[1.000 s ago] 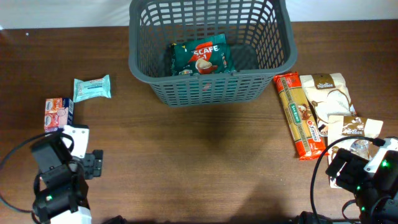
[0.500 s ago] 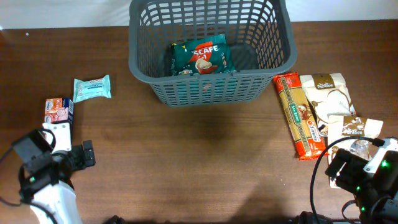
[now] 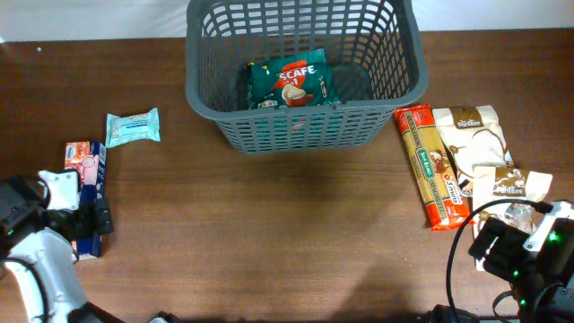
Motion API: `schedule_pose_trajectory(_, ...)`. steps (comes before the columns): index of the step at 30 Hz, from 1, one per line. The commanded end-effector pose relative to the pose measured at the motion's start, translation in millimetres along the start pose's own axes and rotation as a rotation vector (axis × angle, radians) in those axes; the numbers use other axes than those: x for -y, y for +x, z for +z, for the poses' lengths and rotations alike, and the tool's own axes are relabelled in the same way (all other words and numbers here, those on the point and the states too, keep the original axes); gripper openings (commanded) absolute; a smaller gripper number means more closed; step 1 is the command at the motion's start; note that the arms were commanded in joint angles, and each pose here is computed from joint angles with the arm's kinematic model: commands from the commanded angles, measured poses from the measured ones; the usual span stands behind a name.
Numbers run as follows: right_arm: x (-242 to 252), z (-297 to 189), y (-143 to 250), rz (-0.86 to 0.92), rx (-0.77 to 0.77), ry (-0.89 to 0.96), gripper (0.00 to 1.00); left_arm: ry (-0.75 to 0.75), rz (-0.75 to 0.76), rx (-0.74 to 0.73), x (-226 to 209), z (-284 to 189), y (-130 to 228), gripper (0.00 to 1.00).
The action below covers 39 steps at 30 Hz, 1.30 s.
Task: Pack container
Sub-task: 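Move the left gripper to the blue Kleenex tissue bundle and grasp it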
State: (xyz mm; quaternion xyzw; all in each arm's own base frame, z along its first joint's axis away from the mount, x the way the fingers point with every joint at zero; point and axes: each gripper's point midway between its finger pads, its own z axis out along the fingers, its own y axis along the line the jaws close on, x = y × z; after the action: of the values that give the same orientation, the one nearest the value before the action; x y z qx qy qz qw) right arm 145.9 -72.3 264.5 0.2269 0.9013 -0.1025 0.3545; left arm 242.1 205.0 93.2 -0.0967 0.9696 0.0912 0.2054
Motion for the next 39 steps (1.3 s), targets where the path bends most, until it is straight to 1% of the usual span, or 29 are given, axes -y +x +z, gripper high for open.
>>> schedule_pose_trajectory(1, 3.7, -5.3, -4.6, -0.013, 0.025, 0.019, 0.99, -0.011, 0.039, 0.008, -16.9, 2.6, -8.0, 1.0)
schedule_pose_trajectory(7, 4.2, -5.3, -2.1, -0.015, 0.015, 0.021, 0.99, 0.002, 0.033, -0.024, -25.8, 23.7, -5.5, 1.0)
schedule_pose_trajectory(22, 4.6, -5.3, 0.9, -0.017, 0.003, 0.023, 0.99, 0.034, 0.045, -0.068, -28.1, 66.2, 1.4, 1.0)
schedule_pose_trajectory(25, 4.6, -5.3, 0.8, -0.017, 0.003, 0.023, 0.99, 0.045, 0.043, -0.073, -26.8, 73.5, 2.8, 0.97)
schedule_pose_trajectory(26, 4.5, -5.3, 0.9, -0.017, 0.003, 0.022, 0.99, 0.049, 0.043, -0.068, -26.5, 75.4, 1.8, 0.94)
schedule_pose_trajectory(28, 4.5, -5.3, 0.9, -0.017, 0.003, 0.022, 0.99, 0.049, 0.044, -0.058, -27.2, 77.8, -0.3, 0.74)
schedule_pose_trajectory(30, 4.5, -5.3, 0.9, -0.017, 0.003, 0.022, 0.99, 0.045, 0.044, -0.052, -28.4, 79.0, -2.0, 0.49)
schedule_pose_trajectory(31, 4.5, -5.3, 0.8, -0.017, 0.003, 0.022, 0.99, 0.041, 0.044, -0.046, -29.3, 79.1, -3.4, 0.33)
schedule_pose_trajectory(32, 4.5, -5.3, 0.7, -0.017, 0.004, 0.022, 0.99, 0.038, 0.045, -0.042, -29.9, 79.2, -4.4, 0.25)
schedule_pose_trajectory(34, 4.5, -5.3, 0.7, -0.017, 0.004, 0.022, 0.99, 0.03, 0.013, -0.03, -32.2, 78.5, -8.5, 0.25)
schedule_pose_trajectory(36, 4.5, -5.3, 0.7, -0.017, 0.004, 0.022, 0.99, 0.033, -0.017, -0.004, -32.8, 75.1, -18.4, 0.18)
schedule_pose_trajectory(38, 4.5, -5.3, 0.7, -0.017, 0.004, 0.022, 0.99, 0.054, -0.031, 0.069, -31.0, 63.3, -43.1, 0.15)
schedule_pose_trajectory(39, 4.5, -5.3, 0.7, -0.017, 0.004, 0.022, 0.99, 0.061, -0.028, 0.109, -30.1, 55.0, -57.5, 0.11)
